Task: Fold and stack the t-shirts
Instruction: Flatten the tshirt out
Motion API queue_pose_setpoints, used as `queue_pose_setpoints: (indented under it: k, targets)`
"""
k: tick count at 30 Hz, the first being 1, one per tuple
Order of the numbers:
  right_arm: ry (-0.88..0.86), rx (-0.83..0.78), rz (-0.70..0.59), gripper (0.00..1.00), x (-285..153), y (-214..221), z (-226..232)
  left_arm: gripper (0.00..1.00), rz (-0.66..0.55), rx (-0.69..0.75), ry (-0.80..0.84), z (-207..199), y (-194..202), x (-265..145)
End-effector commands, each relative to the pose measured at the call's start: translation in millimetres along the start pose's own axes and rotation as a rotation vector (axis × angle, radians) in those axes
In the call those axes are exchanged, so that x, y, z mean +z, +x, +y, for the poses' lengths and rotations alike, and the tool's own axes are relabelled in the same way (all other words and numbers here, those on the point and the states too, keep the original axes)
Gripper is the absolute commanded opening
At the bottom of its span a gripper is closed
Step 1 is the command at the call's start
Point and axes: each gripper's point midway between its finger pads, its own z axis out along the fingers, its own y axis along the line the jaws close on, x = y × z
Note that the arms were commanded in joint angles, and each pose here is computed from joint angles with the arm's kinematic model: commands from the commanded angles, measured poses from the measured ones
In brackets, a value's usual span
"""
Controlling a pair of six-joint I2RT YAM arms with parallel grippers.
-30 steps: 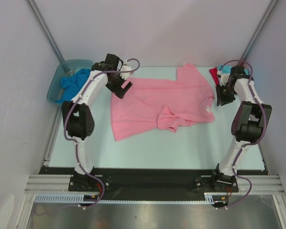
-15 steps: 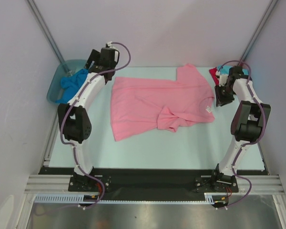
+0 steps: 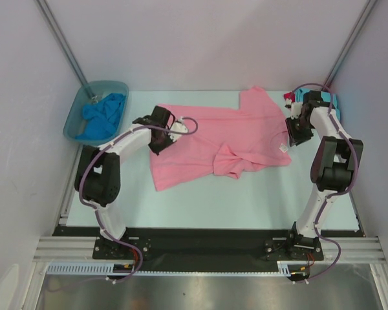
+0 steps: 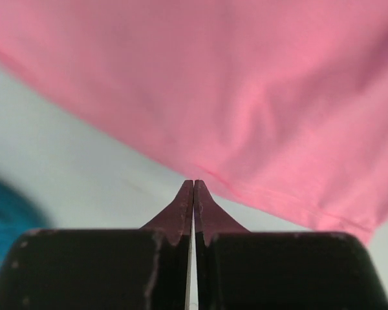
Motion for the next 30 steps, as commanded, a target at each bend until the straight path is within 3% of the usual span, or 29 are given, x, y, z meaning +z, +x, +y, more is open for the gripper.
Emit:
queue_pose_setpoints:
  k: [1, 8, 14, 30]
  targets:
    - [0.026, -0.033, -0.006, 0.34, -2.3, -3.4, -0.2, 0.0, -0.061, 0.128, 0.173, -37.3, 11.2, -11.4]
    - [0.036, -0.057, 0.001, 0.34, -0.7, -6.2, 5.2, 0.0, -0.036, 0.24, 0.489, -97.2, 39.5, -18.1]
    - [0.035, -0.077, 0.007, 0.34, -0.2, -6.0, 10.6, 0.0, -0.076, 0.241, 0.631, -113.3, 26.9, -26.8]
    - [0.027, -0.085, -0.02, 0.34, -7.5, -13.2, 15.1, 0.0, 0.139, 0.281, 0.657, -108.4, 52.6, 12.3]
